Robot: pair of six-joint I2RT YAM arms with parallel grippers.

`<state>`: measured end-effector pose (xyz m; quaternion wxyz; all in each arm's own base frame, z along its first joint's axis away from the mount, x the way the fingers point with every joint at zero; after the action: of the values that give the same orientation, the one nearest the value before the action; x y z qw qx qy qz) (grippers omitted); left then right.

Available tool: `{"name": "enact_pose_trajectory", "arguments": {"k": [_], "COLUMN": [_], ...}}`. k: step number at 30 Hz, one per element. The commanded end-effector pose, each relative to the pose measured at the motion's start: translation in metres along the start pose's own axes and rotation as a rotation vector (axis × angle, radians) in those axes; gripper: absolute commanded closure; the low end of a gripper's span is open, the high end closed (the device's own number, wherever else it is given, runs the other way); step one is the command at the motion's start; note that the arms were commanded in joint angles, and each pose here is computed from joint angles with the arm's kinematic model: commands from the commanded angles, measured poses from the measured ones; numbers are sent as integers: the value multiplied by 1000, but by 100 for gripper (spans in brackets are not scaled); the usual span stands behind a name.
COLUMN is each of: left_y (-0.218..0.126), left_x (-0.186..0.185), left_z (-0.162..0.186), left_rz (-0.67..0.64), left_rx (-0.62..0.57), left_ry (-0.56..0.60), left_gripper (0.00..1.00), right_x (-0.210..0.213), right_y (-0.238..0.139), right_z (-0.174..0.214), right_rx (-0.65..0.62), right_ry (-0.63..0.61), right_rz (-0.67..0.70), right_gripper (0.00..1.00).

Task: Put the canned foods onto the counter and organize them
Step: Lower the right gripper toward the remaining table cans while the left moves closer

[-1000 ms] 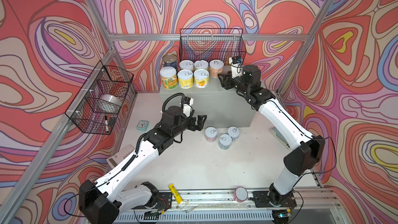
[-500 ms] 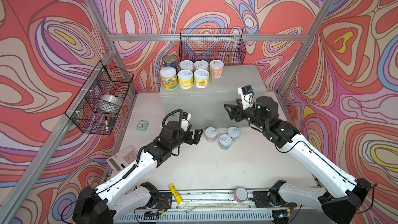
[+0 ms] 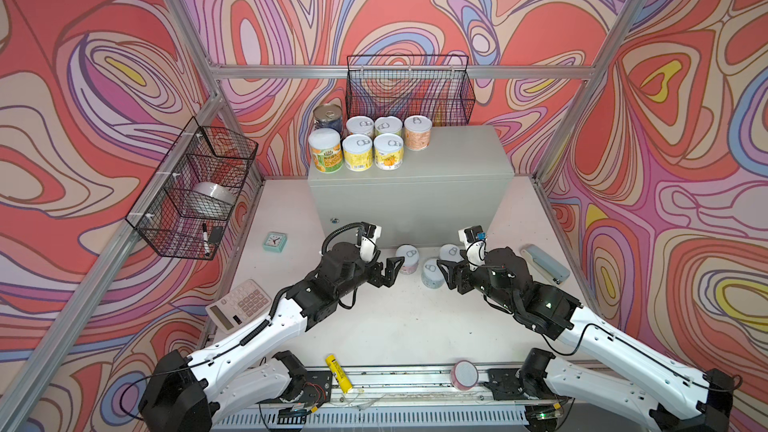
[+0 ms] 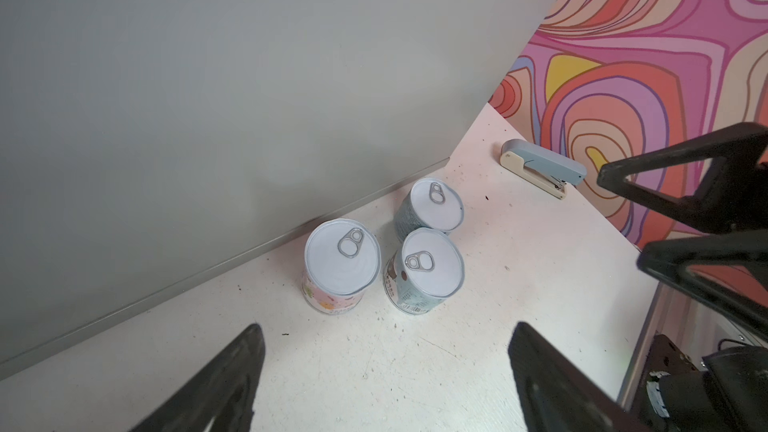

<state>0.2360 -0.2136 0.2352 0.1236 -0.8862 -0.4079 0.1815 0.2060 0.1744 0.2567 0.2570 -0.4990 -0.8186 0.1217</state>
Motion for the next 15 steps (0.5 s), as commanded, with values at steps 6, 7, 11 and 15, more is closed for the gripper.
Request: {"name": "enact_pose_trajectory", "arguments": {"k": [6,7,11,15], "left_y": [15,19,38,59], "left_x": [11,11,7,7], "left_z": [34,39,54,64], "left_rz": [-108,-118,-125,-135], "left_rx": [54,68,88,99], "left_ry": [5,12,14,-3], "left_gripper": [5,4,0,0], "right_x": [-16,-17,-19,-24], "right_y": [11,14,24,28], "right_z": [36,38,48,63], "right_rx": [57,65,101,138], "right_ry": [62,53,39,48], "right_rz": [54,61,81,91], "right_gripper": [21,21,17,15]}}
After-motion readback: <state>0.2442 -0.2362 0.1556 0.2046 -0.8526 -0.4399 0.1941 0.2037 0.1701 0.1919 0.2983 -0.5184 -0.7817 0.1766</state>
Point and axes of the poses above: each gripper's point midway between its finger pads, its own y axis out along the fingers, its own x axis along the line the jaws close on, z = x × y, the point moved 5 cm from there along -y, back along the fingers, and after that the axes turned 7 degrees about y, right-handed, at the moved point
